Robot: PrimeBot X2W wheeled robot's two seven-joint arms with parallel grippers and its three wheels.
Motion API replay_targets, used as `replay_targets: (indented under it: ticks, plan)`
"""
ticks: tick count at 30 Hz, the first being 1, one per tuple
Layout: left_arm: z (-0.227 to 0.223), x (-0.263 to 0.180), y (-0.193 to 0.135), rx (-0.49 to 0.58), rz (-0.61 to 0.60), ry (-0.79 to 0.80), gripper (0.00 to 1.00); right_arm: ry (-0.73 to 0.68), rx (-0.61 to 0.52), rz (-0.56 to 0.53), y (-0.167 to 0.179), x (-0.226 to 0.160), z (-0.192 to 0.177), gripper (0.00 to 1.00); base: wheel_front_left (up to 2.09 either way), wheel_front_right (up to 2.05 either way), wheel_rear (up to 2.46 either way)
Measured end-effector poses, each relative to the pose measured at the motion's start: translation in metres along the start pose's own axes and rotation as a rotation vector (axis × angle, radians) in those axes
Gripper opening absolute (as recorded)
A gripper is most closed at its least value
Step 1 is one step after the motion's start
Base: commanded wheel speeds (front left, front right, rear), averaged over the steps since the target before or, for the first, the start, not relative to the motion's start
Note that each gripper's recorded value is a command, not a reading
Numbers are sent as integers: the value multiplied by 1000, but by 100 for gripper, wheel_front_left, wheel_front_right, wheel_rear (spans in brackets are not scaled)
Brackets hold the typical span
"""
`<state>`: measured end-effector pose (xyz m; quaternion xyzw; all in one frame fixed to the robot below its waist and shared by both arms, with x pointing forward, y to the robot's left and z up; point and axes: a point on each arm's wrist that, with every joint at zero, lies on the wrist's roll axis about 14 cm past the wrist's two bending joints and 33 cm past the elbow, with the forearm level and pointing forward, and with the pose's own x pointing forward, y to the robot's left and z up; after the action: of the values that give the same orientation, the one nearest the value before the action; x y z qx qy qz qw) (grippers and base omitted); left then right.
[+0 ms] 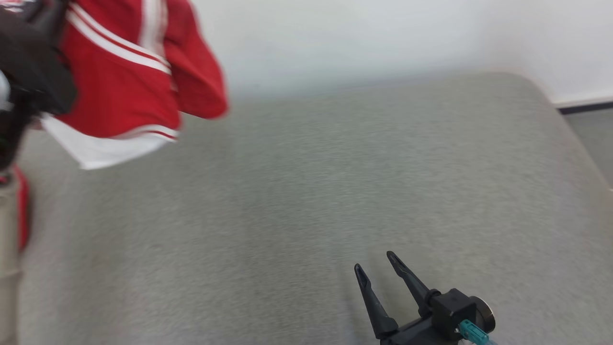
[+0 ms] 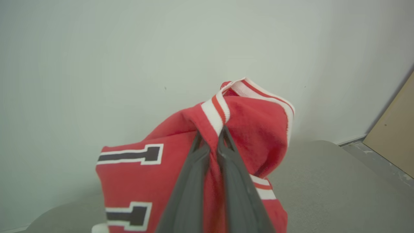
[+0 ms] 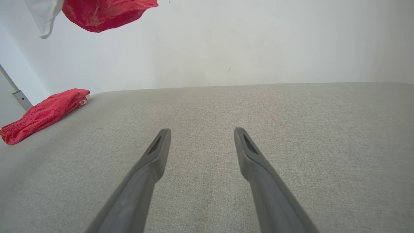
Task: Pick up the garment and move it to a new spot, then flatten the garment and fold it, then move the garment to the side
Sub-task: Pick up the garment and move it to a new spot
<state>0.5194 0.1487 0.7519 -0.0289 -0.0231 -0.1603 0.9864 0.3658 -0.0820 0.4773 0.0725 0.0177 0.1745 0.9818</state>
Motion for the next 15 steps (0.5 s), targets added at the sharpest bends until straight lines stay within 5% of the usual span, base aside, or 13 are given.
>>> replay_targets:
  ticks: [10, 15]
  plan:
    - [-98, 43, -129, -156, -280, 133, 0, -46, -13, -219, -58, -42, 16, 100, 0, 0, 0]
    - [-189, 46, -171, -237, -328, 294, 0, -37, -17, -301, -78, -59, 14, 100, 0, 0, 0]
